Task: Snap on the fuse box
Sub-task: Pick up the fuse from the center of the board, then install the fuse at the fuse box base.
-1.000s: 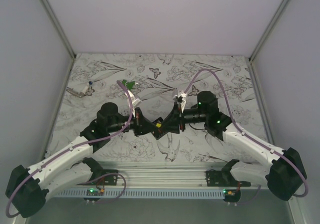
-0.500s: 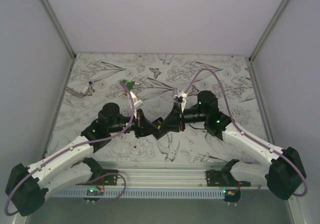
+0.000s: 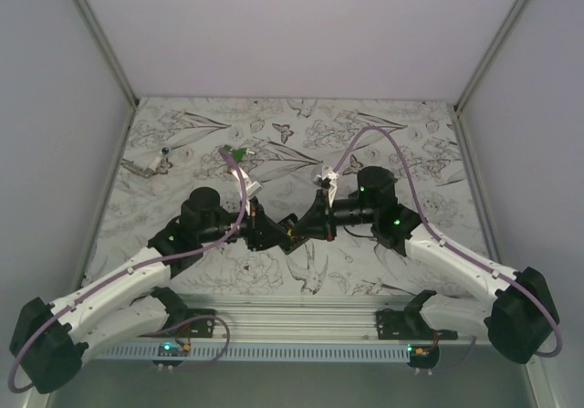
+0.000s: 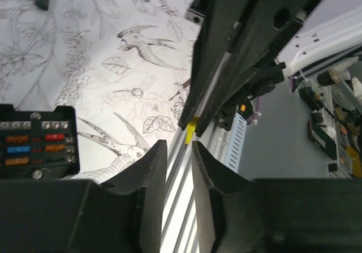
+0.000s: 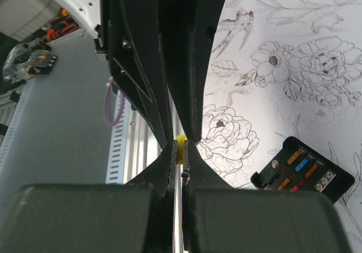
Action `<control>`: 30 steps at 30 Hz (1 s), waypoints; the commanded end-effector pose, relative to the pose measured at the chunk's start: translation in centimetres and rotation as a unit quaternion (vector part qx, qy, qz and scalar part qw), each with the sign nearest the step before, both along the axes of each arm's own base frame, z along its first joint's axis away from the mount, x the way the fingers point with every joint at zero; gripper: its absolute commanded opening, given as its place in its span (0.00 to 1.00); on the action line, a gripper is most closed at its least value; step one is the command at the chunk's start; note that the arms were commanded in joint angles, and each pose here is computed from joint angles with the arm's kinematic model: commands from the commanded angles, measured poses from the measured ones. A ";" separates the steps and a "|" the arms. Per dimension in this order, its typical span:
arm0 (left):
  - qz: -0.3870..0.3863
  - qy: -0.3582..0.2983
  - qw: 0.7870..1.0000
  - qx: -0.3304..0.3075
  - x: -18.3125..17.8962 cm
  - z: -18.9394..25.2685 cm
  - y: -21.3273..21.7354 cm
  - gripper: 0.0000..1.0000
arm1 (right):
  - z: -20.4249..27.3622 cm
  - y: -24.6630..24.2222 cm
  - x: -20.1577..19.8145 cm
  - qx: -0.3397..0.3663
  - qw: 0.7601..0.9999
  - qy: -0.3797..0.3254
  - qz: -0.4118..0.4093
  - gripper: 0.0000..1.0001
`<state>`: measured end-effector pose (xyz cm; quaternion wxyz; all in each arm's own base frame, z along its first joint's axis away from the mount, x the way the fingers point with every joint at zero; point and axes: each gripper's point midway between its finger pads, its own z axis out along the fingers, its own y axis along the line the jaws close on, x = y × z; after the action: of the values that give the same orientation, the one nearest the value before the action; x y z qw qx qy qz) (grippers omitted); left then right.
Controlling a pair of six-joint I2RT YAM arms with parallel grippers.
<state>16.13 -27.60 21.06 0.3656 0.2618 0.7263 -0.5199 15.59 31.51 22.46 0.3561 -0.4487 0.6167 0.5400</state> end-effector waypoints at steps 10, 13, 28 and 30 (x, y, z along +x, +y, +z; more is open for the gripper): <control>0.217 0.083 0.967 0.109 4.5 -7.2 6.6 0.63 | -7.1 0.4 5.0 -0.172 0.953 -0.017 -0.248 0.00; 0.261 0.119 0.950 0.124 5.2 -8.8 8.3 0.68 | -9.1 0.4 5.5 -0.208 0.933 -0.017 -0.293 0.00; 0.355 0.248 0.891 0.139 6.3 -13.4 12.3 0.98 | -13.6 2.6 5.7 -0.265 0.899 -0.040 -0.346 0.00; 0.358 0.252 0.888 0.140 6.3 -13.5 12.4 0.99 | -13.8 2.6 5.9 -0.267 0.896 -0.043 -0.351 0.00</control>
<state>23.13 -15.64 8.67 0.3153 -0.0867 0.8959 -0.3006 19.90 32.63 6.63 0.3737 -0.3340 0.8479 0.1730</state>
